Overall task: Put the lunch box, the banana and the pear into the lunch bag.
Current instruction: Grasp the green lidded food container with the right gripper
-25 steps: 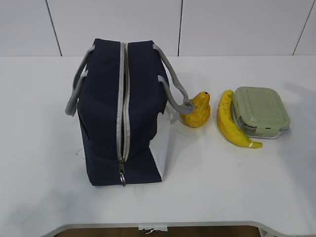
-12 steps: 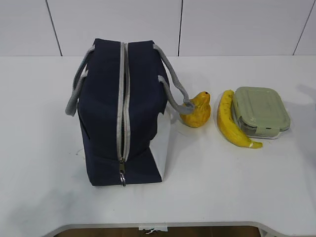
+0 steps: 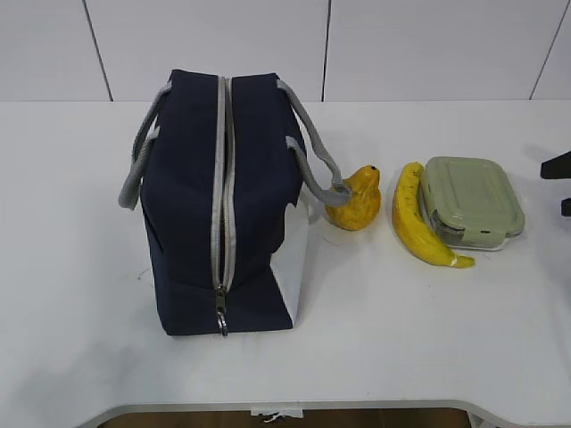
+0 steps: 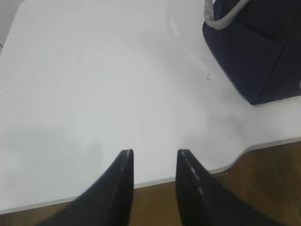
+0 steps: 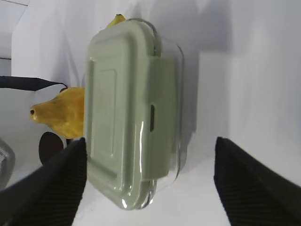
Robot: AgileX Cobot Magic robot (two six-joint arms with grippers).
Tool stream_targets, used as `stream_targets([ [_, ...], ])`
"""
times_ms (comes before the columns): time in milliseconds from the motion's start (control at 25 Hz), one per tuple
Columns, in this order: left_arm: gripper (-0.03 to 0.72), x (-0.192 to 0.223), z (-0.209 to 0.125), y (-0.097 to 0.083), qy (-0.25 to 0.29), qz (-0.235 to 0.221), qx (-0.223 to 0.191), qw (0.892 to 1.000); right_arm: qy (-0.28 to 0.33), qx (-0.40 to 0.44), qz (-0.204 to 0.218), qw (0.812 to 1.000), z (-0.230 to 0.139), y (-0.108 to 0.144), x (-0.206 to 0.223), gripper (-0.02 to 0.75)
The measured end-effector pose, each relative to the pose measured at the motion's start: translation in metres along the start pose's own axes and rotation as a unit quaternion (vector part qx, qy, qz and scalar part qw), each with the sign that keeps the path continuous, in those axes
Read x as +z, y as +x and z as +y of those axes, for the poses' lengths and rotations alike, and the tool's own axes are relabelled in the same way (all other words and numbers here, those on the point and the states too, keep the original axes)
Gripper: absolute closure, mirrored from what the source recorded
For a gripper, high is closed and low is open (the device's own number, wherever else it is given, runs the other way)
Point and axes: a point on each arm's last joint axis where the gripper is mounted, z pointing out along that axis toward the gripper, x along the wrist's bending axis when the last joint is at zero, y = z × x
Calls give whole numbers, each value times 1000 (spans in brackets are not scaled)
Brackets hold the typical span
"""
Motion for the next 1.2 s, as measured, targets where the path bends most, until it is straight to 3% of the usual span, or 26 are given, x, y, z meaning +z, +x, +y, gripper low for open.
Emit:
stream_targets([
  [600, 448, 0, 0, 0, 0, 0, 0, 1000, 52, -16, 21, 998, 11, -11, 60, 113],
  [1200, 448, 0, 0, 0, 0, 0, 0, 1000, 34, -2, 45, 998, 14, -6, 72, 138],
])
